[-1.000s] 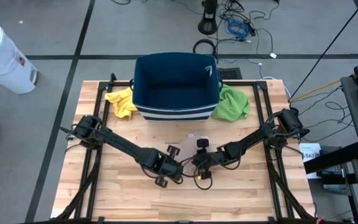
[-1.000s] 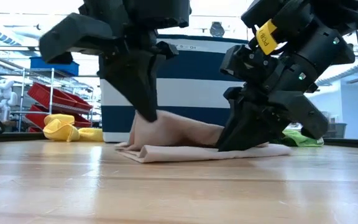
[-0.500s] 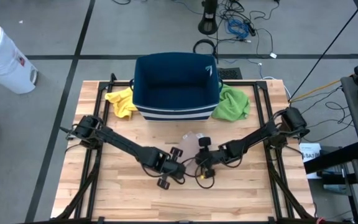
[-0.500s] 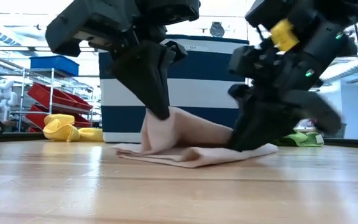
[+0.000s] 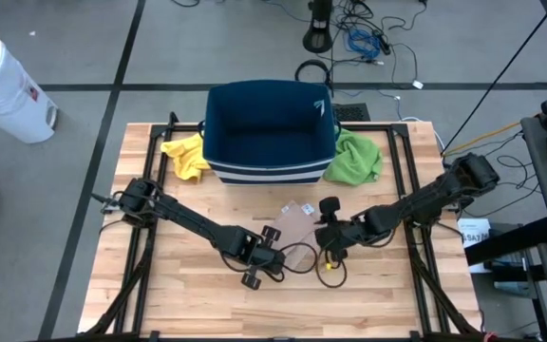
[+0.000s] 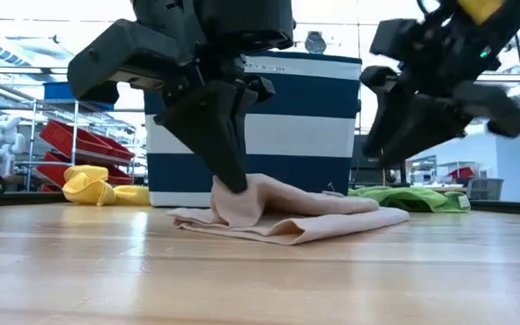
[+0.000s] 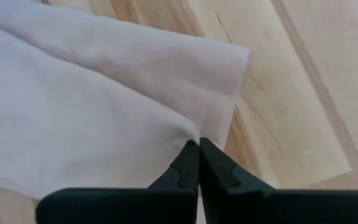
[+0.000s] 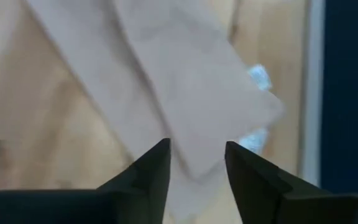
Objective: Fold towel
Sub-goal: Fold the brown towel
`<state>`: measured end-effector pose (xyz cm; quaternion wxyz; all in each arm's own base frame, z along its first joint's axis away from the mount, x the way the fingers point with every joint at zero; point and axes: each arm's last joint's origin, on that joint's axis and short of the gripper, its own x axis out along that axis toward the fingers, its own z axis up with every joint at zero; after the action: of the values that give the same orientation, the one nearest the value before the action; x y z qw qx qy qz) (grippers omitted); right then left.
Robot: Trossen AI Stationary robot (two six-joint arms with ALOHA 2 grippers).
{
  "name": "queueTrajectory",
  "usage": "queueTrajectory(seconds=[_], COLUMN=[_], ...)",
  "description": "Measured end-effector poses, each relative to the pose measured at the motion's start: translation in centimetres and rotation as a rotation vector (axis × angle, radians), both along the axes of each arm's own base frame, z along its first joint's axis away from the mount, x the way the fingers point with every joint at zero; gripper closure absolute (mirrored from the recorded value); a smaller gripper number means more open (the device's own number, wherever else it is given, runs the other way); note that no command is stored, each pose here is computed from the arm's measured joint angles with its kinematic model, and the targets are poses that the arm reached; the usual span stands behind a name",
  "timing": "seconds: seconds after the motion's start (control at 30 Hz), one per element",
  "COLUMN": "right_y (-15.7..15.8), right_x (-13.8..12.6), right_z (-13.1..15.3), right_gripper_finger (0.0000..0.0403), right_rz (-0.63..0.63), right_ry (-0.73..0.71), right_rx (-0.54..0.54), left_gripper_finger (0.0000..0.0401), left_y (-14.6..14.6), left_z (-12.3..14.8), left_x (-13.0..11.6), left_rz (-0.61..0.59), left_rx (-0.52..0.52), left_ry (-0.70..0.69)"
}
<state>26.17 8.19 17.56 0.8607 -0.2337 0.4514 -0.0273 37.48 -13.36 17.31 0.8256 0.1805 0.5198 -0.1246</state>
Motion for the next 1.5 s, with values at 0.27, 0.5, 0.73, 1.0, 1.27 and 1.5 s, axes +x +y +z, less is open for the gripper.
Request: queueTrajectory(seconds=[0.27, 0.5, 0.73, 1.0, 1.27, 1.5], right_y=[-2.3, -3.0, -3.5, -3.5, -3.8, -4.0], right_x=[1.1, 1.7, 1.9, 1.9, 2.2, 2.3], right_z=[-2.4, -4.0, -4.1, -3.8, -3.7, -3.6], right_gripper_finger=[0.0239, 0.0262, 0.0288, 0.0313, 0.0328, 0.0393], right_rz=[-0.038, -0.020, -0.033, -0.019, -0.017, -0.019], right_ry=[0.124, 0.184, 0.184, 0.179, 0.151, 0.140], right_rx=[0.057, 0.092, 0.089, 0.081, 0.076, 0.016], left_gripper_finger=[0.0401, 0.0401, 0.0401, 0.0401, 0.0401, 0.0401], left_y=[-0.1, -0.1, -0.1, -0.1, -0.1, -0.1], left_z=[0.0, 0.0, 0.0, 0.0, 0.0, 0.0], left_x=[0.0, 0.0, 0.0, 0.0, 0.0, 0.0], left_rz=[0.002, 0.002, 0.005, 0.005, 0.006, 0.006], left_rx=[-0.002, -0.002, -0.004, -0.003, -0.003, 0.004], left_ry=[-0.001, 0.000, -0.001, -0.002, -0.003, -0.005])
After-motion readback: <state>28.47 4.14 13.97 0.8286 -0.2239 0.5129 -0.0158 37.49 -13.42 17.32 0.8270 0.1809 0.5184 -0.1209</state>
